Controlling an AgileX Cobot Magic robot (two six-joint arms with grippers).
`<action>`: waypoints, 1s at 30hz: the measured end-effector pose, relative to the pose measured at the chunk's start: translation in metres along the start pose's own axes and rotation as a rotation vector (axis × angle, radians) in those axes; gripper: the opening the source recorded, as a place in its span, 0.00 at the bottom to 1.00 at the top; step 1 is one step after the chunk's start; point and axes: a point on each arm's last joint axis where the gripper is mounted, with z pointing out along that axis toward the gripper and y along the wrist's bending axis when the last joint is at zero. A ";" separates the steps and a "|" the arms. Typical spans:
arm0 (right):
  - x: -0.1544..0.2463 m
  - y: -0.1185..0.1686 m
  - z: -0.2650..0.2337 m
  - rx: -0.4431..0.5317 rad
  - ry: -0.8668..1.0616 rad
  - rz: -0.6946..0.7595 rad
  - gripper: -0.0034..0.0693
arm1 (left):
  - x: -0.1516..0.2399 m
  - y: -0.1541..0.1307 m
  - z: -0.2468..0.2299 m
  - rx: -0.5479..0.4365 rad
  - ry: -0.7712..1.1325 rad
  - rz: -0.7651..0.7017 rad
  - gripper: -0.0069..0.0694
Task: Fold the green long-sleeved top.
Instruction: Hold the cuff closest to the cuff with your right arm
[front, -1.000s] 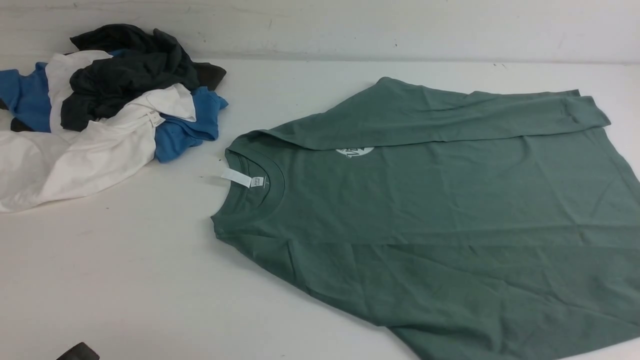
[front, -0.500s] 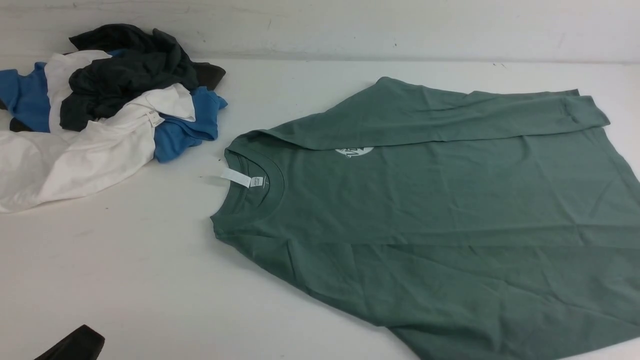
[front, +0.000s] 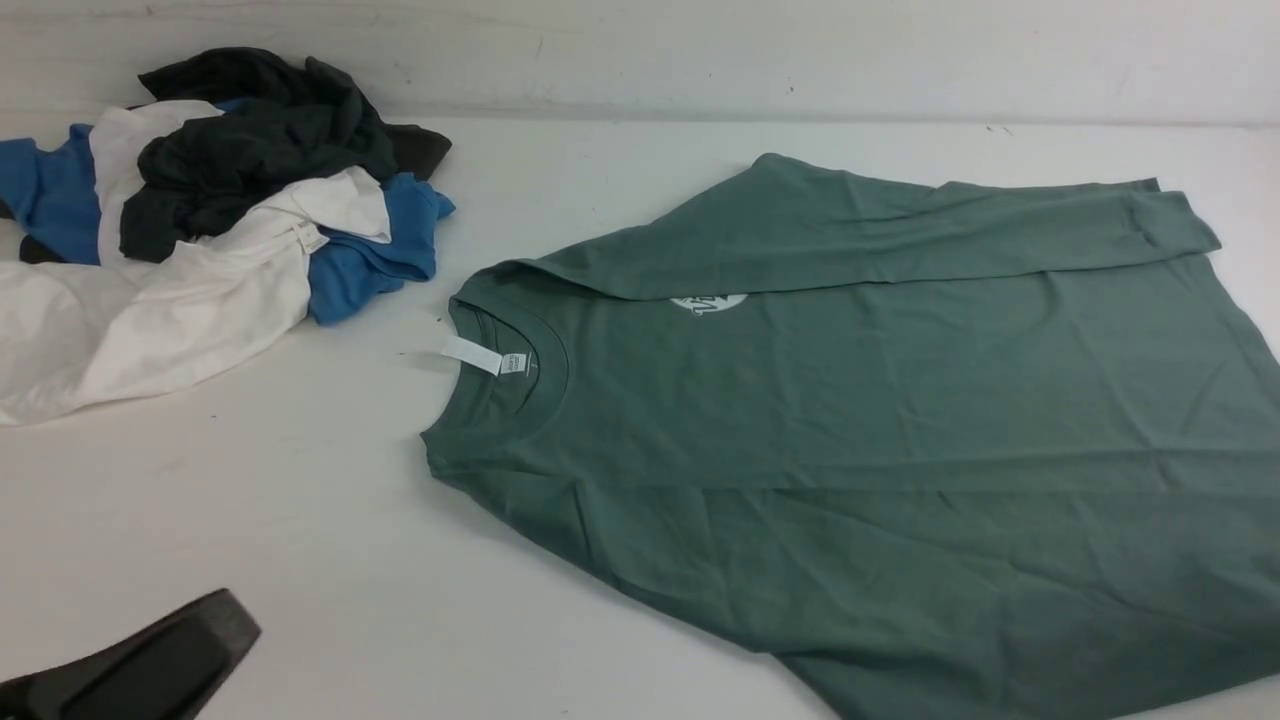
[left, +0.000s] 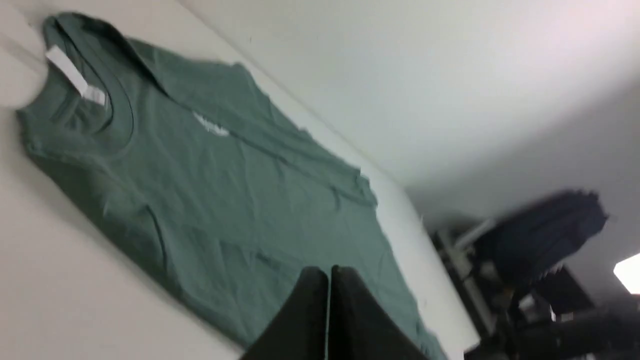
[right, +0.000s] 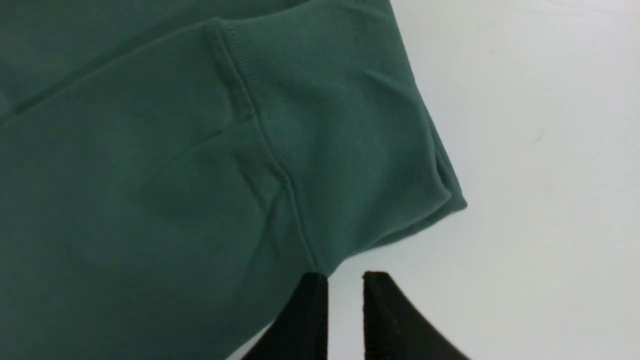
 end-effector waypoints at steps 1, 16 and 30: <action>-0.006 -0.001 0.005 0.005 0.016 0.002 0.32 | -0.004 -0.003 0.010 -0.035 0.095 0.014 0.09; -0.031 -0.010 0.047 0.044 0.133 -0.002 0.63 | -0.031 0.006 0.076 -0.210 0.548 0.104 0.09; -0.035 -0.010 0.047 0.043 0.091 -0.043 0.39 | -0.031 0.008 0.078 -0.208 0.554 0.119 0.09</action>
